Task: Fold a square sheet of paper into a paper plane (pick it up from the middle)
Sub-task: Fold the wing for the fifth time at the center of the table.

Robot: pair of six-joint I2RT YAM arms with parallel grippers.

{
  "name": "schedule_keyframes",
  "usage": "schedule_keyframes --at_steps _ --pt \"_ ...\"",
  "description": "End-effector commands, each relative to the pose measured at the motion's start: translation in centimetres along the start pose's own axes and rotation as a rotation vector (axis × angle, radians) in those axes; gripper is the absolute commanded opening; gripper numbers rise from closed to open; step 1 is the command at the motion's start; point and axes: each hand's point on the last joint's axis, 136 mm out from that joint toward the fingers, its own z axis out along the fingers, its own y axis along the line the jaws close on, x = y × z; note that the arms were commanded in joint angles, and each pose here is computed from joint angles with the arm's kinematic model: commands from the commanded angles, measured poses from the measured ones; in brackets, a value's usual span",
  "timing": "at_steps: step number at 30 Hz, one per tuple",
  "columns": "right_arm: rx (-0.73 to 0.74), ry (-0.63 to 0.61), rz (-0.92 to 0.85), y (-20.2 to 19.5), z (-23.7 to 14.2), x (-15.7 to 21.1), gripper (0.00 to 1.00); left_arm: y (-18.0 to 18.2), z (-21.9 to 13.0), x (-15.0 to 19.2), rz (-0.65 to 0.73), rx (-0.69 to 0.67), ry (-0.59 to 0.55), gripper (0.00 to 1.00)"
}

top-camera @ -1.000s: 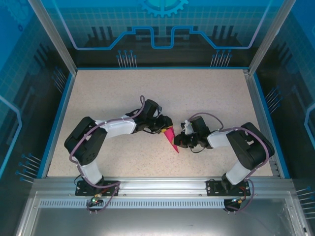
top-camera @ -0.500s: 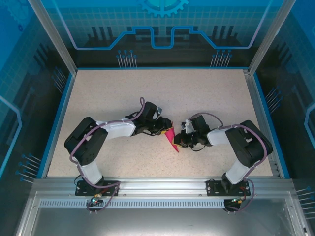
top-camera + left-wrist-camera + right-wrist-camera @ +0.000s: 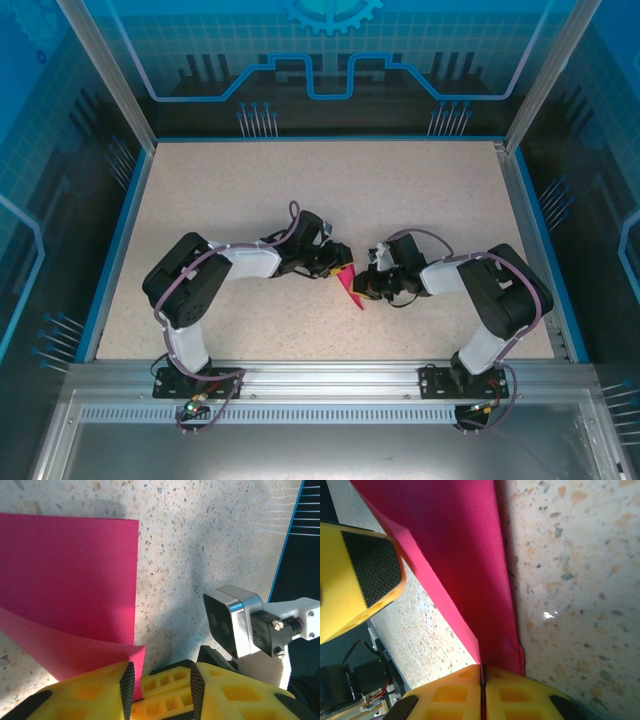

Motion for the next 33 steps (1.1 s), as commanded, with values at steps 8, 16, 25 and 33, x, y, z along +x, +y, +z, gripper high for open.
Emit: schedule_keyframes --at_steps 8,16,25,33 --pt "0.146 0.057 0.113 -4.5 0.7 2.3 0.1 2.2 2.0 0.7 0.011 -0.049 0.047 0.38" --pt "0.153 0.053 0.117 -4.5 0.6 2.2 0.08 0.4 0.5 0.3 0.056 -0.014 0.012 0.43" --pt "0.039 0.039 0.205 -3.8 1.3 2.0 0.06 -1.1 -3.3 -0.2 0.081 0.021 -0.12 0.54" --pt "0.052 0.014 0.237 -4.5 0.9 2.1 0.07 -0.5 -2.0 0.2 0.044 0.051 -0.091 0.5"
